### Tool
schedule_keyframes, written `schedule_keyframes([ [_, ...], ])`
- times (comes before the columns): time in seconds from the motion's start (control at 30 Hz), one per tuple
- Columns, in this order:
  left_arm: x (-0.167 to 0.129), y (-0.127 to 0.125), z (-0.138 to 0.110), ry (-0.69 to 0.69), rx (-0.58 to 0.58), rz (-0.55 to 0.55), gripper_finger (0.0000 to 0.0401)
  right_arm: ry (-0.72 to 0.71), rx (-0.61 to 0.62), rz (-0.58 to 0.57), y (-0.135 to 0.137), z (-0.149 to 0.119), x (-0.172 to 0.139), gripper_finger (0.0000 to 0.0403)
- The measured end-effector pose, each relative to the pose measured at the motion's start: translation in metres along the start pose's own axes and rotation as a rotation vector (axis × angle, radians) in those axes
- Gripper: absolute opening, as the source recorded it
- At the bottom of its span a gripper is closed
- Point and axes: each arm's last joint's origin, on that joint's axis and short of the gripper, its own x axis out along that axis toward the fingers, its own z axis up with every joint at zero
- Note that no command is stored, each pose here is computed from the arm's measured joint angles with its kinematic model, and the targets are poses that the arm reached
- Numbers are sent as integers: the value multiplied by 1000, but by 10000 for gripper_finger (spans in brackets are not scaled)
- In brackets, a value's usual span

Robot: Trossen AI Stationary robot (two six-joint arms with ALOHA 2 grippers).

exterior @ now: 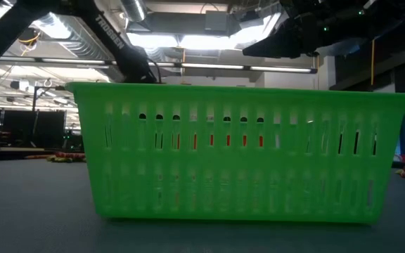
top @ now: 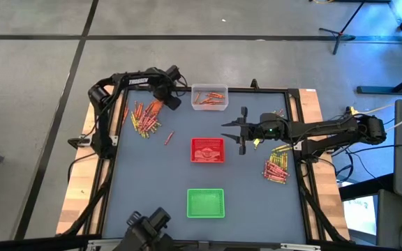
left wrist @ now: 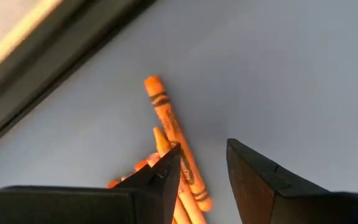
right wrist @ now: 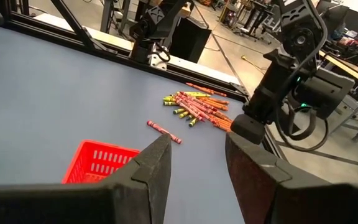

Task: Sort crayons
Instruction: Put the orange crayon into the transparent bin

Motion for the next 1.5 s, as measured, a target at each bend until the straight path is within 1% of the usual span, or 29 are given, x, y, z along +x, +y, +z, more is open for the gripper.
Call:
schedule_keyframes([
  [0.07, 3, 1, 0, 1, -3, 21, 114, 1, 0, 0, 0, 0, 0, 151],
  [0.2, 3, 0, 1, 1, 1, 2, 114, 1, 0, 0, 0, 0, 0, 151],
  [0.33, 3, 2, 1, 2, -4, 6, 114, 1, 0, 0, 0, 0, 0, 151],
  [0.47, 7, 3, 2, 14, -14, -71, 109, 1, 0, 0, 0, 0, 0, 151],
  [0.6, 13, 5, 3, 30, -17, -94, 94, -7, -4, -3, 0, 1, 0, 151],
  [0.67, 15, 5, 3, 31, -14, -84, 87, -9, -5, -3, 0, 1, 0, 151],
  [0.77, 15, 3, 3, 25, 19, -66, 81, -9, -4, -4, 0, 1, 0, 151],
  [0.83, 15, 2, 3, 25, 22, -72, 75, -9, -4, -4, 0, 1, 0, 151],
  [1.1, 15, -4, 2, 19, 66, -42, 9, -7, -4, -3, 0, 1, 0, 151],
  [1.2, 15, -6, 2, 16, 75, -13, 7, -7, -4, -3, 0, 1, 0, 151],
  [1.3, 11, -8, 1, 4, 83, -11, 8, -6, -4, -2, 0, 1, 0, 151],
  [1.43, -1, -12, 0, -38, 108, 3, 6, -2, -4, -1, 0, 0, 0, 151],
  [1.5, -13, -12, 1, -81, 109, 3, 6, -4, -6, -1, 0, 0, 0, 151],
])
